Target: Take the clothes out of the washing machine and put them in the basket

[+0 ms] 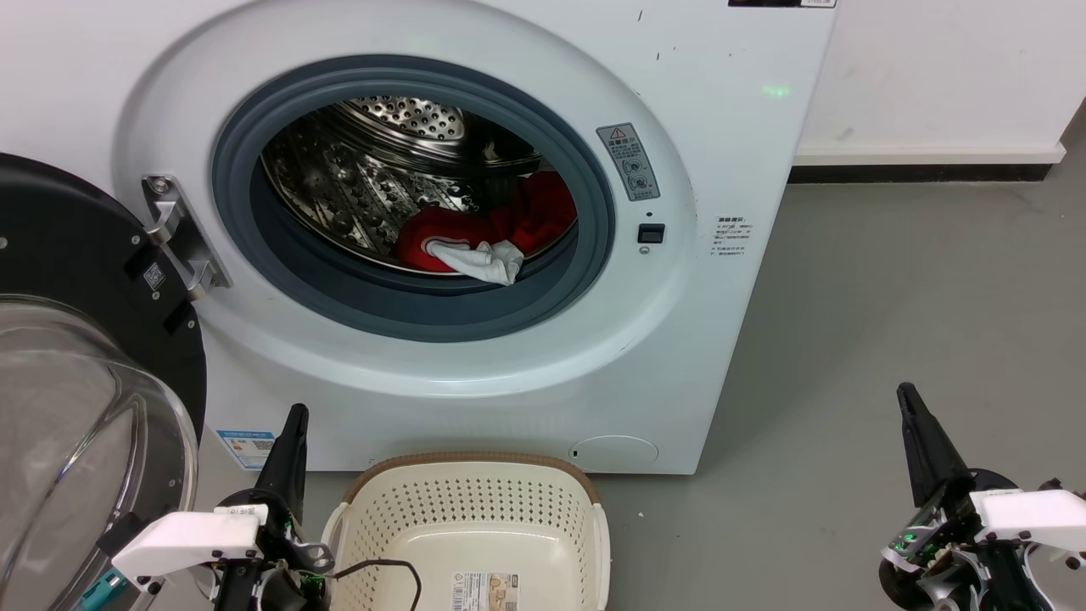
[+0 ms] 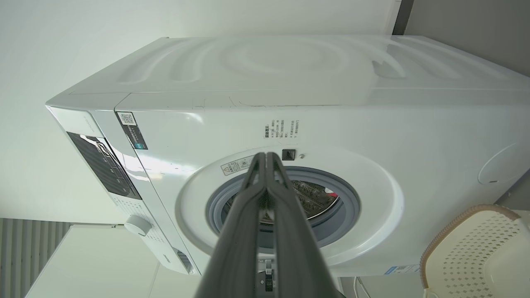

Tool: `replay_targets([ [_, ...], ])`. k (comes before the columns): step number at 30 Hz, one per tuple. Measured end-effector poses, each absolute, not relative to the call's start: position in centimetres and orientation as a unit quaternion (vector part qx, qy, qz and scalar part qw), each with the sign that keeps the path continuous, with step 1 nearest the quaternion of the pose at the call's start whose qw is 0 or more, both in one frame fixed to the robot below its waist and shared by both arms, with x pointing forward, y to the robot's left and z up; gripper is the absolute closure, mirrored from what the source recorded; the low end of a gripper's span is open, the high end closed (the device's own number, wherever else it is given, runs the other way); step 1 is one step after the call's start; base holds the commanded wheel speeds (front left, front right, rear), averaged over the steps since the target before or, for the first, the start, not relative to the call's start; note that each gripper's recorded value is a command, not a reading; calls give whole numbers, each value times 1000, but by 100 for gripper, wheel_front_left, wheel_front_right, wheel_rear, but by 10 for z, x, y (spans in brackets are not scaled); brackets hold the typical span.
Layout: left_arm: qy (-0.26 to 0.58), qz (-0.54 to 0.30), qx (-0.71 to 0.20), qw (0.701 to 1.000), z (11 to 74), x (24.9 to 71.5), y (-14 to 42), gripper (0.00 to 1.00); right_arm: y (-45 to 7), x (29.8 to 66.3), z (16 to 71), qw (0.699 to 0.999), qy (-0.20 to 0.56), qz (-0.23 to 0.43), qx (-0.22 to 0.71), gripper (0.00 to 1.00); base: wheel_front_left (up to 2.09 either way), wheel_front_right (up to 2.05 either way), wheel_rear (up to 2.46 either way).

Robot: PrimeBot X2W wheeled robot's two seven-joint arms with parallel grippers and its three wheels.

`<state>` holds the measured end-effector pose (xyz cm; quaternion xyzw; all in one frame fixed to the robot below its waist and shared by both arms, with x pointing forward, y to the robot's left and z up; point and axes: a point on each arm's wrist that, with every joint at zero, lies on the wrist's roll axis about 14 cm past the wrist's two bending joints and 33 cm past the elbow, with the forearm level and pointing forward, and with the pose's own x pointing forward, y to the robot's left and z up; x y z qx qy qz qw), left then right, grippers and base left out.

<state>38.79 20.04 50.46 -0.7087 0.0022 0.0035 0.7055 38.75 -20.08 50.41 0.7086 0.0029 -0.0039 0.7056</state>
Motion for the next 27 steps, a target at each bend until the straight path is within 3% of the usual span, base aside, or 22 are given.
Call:
replay_targets([
  [17,3,4,-709,705,504,388,200,100,-201,387,504,705,3,-4,709,100,0,0,0],
  [18,6,8,-709,705,501,386,200,0,-201,386,500,705,7,-8,709,0,0,0,0],
  [27,20,23,-703,710,487,379,194,0,-199,378,487,712,16,-27,701,0,0,0,0],
])
